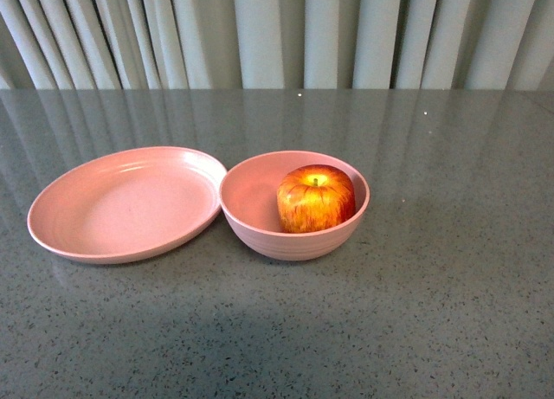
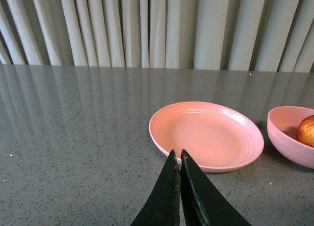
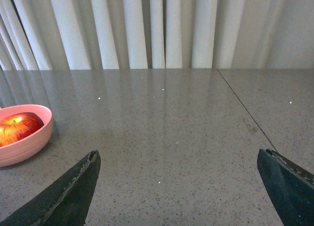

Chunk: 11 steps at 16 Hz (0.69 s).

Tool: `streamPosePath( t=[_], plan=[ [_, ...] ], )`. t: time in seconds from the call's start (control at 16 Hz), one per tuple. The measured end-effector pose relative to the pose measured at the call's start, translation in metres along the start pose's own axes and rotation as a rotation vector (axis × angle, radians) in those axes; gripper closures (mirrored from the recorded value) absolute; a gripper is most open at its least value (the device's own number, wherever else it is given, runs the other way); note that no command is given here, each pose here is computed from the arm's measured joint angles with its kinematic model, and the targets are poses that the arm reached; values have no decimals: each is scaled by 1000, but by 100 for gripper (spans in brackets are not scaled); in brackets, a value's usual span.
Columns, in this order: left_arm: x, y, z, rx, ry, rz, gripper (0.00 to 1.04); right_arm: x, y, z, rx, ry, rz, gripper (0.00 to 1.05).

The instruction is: Move apple from plate to bowl

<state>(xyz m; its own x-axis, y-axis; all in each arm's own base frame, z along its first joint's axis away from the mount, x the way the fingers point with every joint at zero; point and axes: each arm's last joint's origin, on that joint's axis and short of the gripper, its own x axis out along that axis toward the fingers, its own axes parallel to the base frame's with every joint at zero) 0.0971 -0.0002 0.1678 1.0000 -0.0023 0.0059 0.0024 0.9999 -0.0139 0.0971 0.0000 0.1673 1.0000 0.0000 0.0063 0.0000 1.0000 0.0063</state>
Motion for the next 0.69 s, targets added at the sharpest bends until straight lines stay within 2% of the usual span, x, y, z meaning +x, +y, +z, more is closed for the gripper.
streamPosePath(
  t=[0.38, 0.44, 0.5, 0.69],
  plan=[
    [0, 0, 0, 0, 0, 0, 31, 0, 0, 0, 0, 0, 0, 7],
    [0, 0, 0, 0, 0, 0, 10, 0, 0, 0, 0, 0, 0, 7],
    [0, 0, 0, 2, 0, 0, 5, 0, 0, 0, 0, 0, 0, 7],
    [0, 0, 0, 3, 0, 0, 7, 0, 0, 0, 0, 0, 0, 7]
  ],
)
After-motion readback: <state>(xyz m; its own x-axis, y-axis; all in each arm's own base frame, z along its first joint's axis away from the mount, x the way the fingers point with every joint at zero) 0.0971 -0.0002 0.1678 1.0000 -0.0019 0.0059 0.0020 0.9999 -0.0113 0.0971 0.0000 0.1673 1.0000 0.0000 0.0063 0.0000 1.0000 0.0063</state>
